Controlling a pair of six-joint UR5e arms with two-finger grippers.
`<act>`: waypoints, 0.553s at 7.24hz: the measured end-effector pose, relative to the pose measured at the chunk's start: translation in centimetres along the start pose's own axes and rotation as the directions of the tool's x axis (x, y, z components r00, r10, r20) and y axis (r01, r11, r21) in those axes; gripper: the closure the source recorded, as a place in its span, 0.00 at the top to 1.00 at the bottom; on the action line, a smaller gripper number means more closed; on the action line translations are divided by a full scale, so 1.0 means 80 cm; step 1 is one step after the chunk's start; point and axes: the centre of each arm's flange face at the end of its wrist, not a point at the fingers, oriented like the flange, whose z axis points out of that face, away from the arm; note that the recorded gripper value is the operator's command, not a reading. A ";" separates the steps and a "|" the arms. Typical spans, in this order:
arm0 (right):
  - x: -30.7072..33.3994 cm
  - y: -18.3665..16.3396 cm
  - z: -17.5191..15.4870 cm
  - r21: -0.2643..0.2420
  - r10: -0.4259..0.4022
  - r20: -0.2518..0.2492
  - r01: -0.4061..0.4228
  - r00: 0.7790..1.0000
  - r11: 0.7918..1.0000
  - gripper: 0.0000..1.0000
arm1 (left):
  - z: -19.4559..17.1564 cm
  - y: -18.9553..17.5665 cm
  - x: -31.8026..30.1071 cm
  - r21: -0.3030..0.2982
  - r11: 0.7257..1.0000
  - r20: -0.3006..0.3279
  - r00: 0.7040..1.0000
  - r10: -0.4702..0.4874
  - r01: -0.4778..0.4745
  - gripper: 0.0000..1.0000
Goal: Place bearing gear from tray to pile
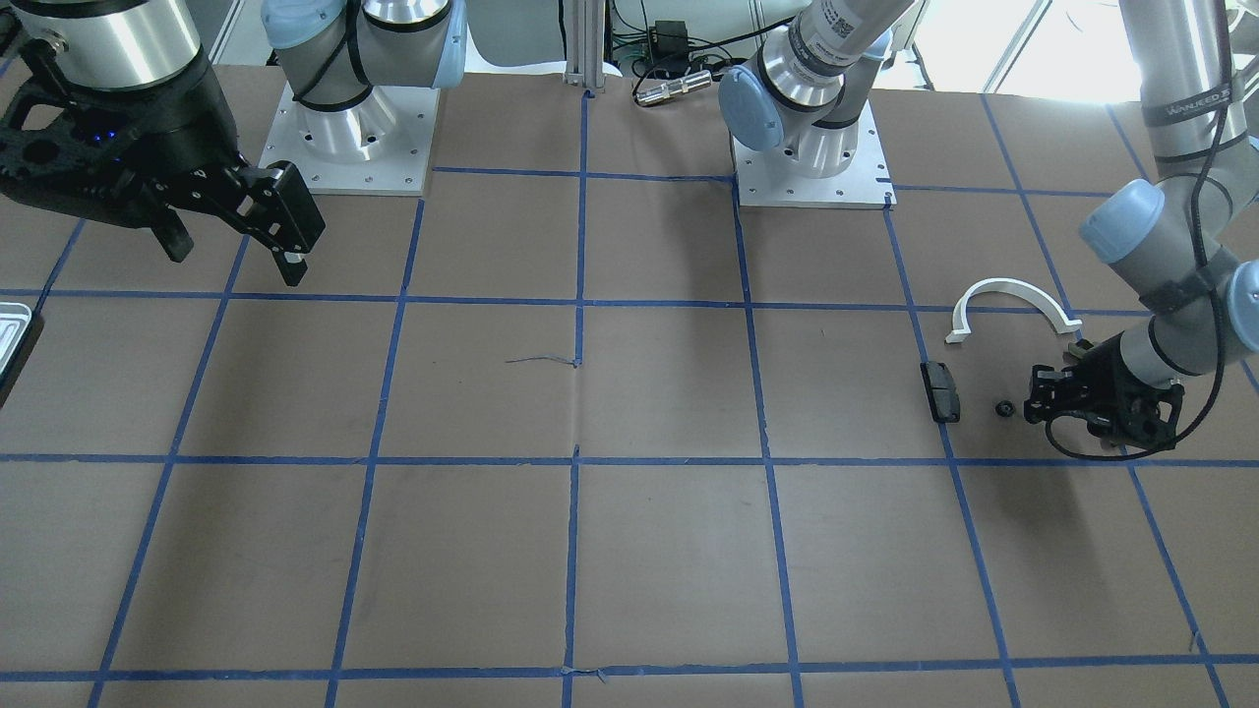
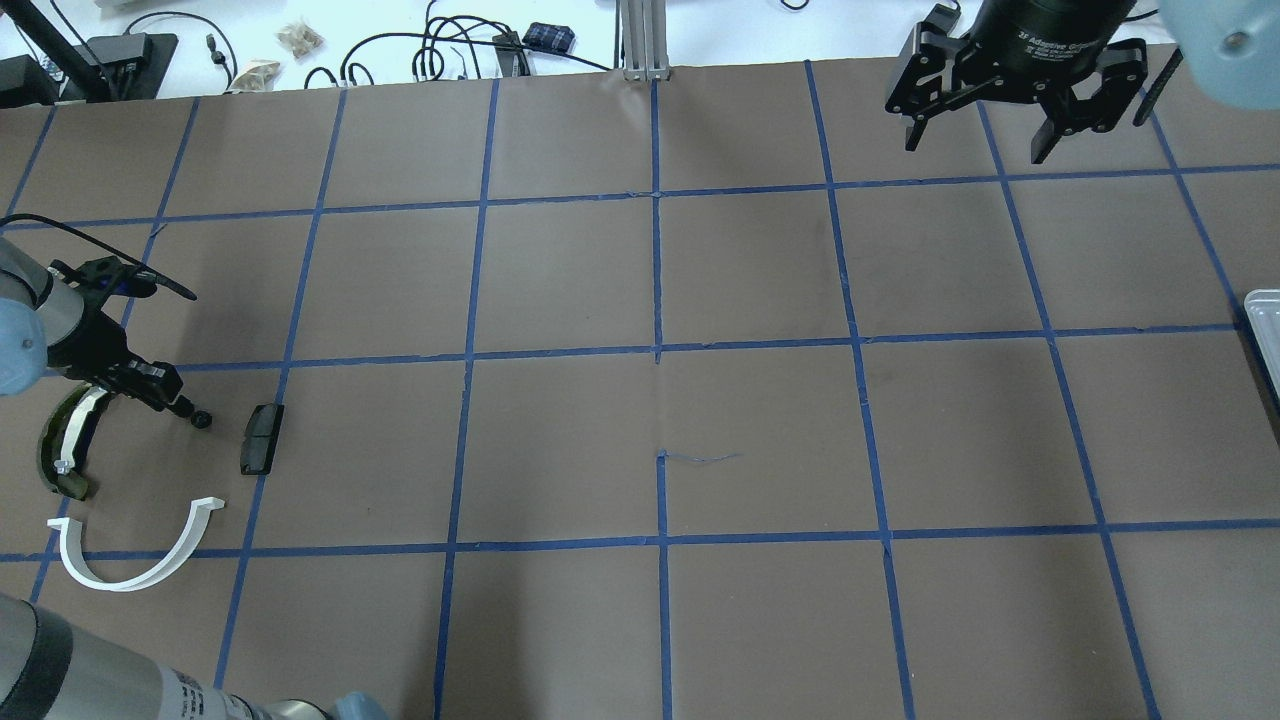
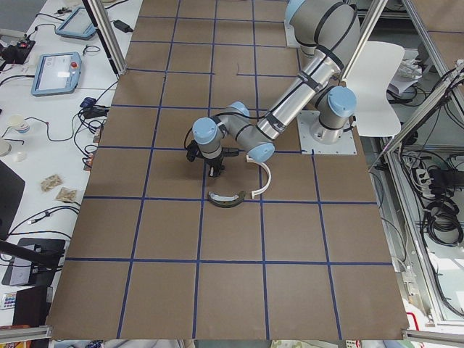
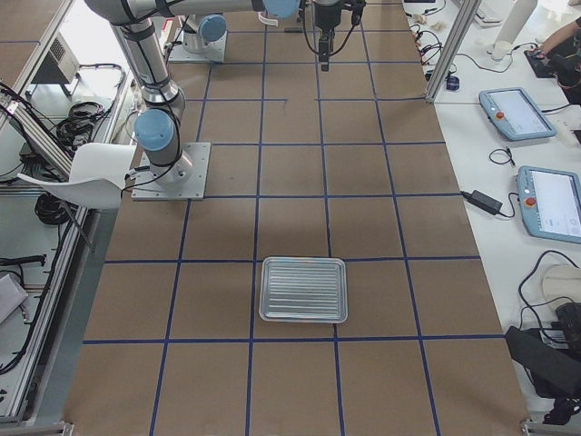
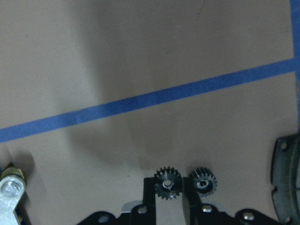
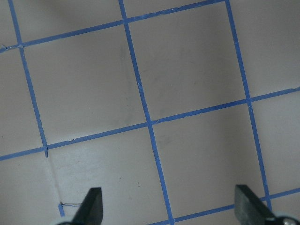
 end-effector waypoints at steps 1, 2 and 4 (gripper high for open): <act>0.000 0.002 0.001 -0.003 0.001 0.000 -0.001 1.000 1.000 1.00 | -0.007 -0.004 0.006 0.013 1.000 0.003 1.000 0.003 -0.003 0.51; -0.001 0.002 0.003 -0.006 0.002 0.000 -0.002 1.000 1.000 1.00 | -0.028 -0.017 0.026 0.037 0.999 0.020 1.000 0.021 -0.021 0.51; -0.004 0.000 0.009 -0.014 0.002 0.016 -0.002 1.000 1.000 1.00 | -0.103 -0.060 0.130 0.063 0.997 0.060 0.997 0.046 -0.050 0.51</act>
